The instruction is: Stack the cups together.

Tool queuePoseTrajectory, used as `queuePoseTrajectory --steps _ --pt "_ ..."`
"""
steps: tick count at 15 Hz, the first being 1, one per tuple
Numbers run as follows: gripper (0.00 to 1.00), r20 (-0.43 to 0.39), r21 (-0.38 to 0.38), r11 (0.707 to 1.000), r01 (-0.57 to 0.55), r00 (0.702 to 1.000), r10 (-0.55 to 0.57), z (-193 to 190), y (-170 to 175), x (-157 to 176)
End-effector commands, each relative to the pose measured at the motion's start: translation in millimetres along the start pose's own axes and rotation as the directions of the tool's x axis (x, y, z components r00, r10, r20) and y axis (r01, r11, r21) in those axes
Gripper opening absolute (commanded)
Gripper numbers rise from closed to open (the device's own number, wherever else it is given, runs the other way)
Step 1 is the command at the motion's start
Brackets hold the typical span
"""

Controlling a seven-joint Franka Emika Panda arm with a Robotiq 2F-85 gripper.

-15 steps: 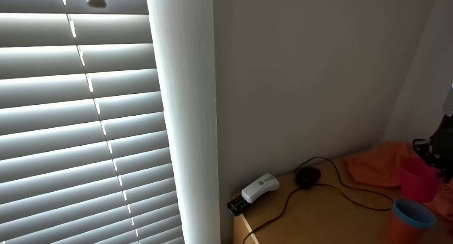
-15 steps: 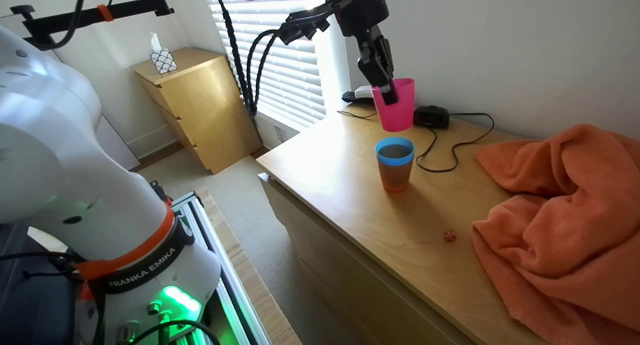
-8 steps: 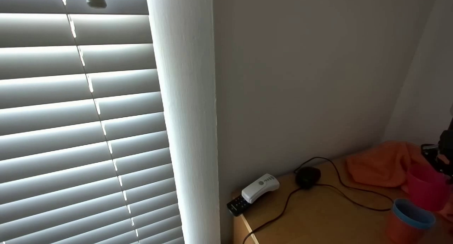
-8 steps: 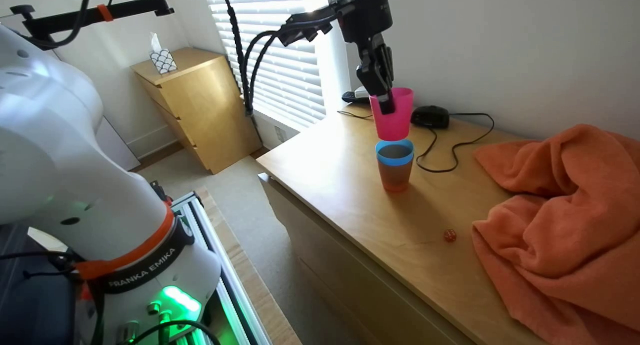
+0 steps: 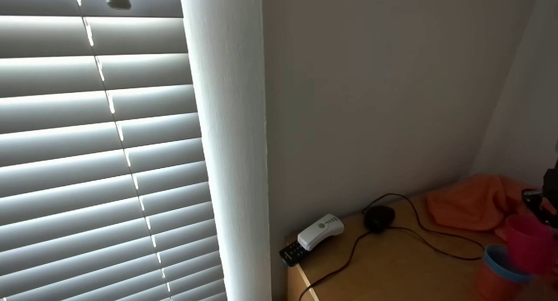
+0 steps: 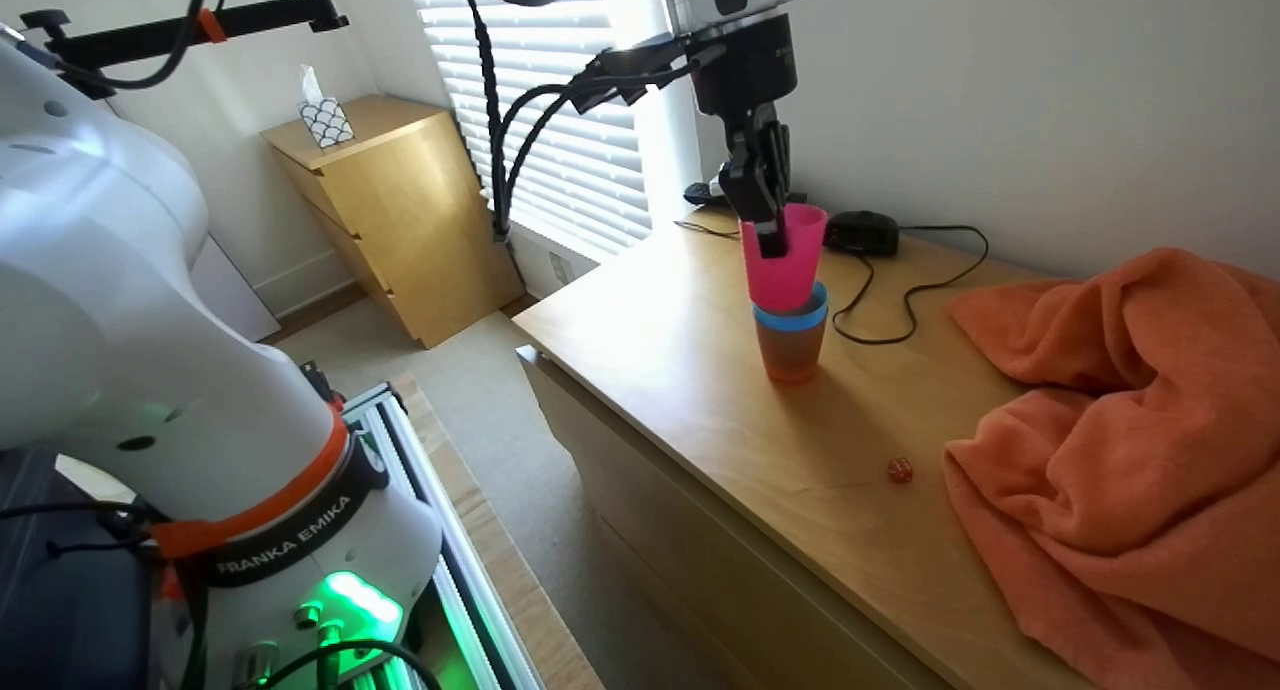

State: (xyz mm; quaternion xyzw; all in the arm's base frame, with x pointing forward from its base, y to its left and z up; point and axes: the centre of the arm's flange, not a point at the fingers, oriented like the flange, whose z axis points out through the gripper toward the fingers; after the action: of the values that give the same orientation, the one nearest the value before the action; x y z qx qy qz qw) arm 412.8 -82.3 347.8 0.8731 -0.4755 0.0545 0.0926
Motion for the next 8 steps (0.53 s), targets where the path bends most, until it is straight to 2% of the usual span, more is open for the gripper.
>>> queuePoseTrajectory --steps 1,8 --pt "0.01 0.027 0.006 1.0 0.002 1.0 -0.002 10.8 -0.7 4.9" --pt "0.01 0.004 0.042 0.999 0.007 1.0 -0.007 15.1 -9.0 7.9"
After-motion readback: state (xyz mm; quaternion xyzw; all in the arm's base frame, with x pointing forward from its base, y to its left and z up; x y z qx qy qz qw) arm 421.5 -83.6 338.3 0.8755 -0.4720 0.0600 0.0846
